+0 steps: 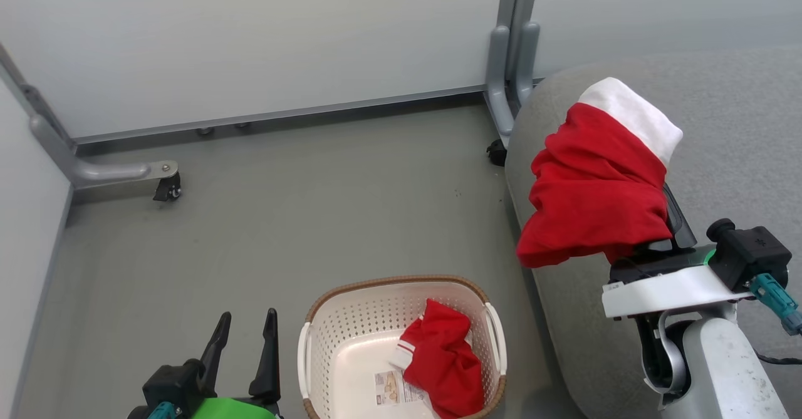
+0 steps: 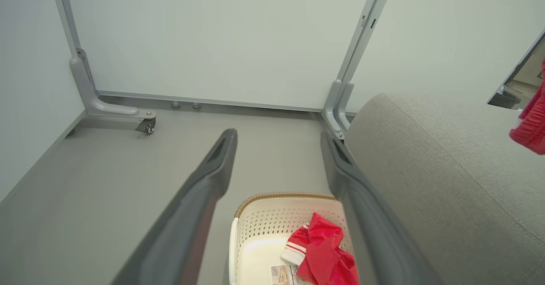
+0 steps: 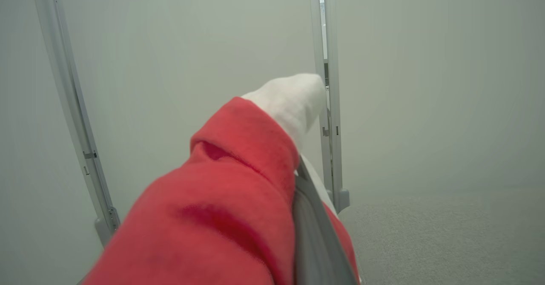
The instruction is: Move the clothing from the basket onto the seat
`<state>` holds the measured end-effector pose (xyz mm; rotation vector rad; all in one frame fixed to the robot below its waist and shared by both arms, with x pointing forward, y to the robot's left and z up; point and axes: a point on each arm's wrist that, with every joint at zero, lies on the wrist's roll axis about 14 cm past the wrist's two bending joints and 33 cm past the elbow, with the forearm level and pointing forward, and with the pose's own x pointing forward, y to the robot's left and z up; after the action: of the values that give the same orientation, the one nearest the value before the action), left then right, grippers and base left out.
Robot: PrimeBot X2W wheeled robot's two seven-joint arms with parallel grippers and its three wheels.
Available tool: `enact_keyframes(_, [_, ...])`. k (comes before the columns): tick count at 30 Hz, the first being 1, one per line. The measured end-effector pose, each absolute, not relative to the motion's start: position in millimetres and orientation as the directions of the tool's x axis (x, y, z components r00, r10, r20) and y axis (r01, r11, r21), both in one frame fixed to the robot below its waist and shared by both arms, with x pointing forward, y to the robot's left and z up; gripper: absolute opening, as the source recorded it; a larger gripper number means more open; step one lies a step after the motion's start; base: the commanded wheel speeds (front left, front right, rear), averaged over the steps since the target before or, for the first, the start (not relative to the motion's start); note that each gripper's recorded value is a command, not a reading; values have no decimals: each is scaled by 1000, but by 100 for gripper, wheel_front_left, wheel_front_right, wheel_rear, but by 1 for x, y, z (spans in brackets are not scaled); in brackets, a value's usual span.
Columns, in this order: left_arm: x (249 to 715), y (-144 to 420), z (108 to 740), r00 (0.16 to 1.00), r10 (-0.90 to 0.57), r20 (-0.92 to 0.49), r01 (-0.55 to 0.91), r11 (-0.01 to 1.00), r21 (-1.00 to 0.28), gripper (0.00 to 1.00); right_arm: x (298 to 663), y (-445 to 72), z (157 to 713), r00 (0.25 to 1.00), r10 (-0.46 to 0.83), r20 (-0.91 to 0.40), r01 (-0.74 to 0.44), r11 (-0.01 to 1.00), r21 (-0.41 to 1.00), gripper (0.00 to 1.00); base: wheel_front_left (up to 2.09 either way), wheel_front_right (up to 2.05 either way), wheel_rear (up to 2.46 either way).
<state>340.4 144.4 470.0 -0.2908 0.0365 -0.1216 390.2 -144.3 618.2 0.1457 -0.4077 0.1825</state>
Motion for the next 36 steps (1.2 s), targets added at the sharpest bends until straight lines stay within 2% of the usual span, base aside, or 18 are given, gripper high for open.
enact_keyframes(6, [352,122,470,981,-194,-19,180,940,-290,100,381,-168,621,906,87,415,-140,985,99,0,0,0,0])
enact_keyframes(16, [371,65,474,933,-359,-10,341,894,-290,100,350,-236,614,912,-101,398,67,993,97,0,0,0,0])
enact_keyframes(21, [377,32,475,893,-449,-5,428,855,-293,100,329,-269,610,901,-198,387,174,980,96,0,0,0,0])
enact_keyframes(36, [386,-52,469,763,-647,-3,613,724,-317,100,280,-329,607,843,-391,368,388,918,86,0,0,0,0])
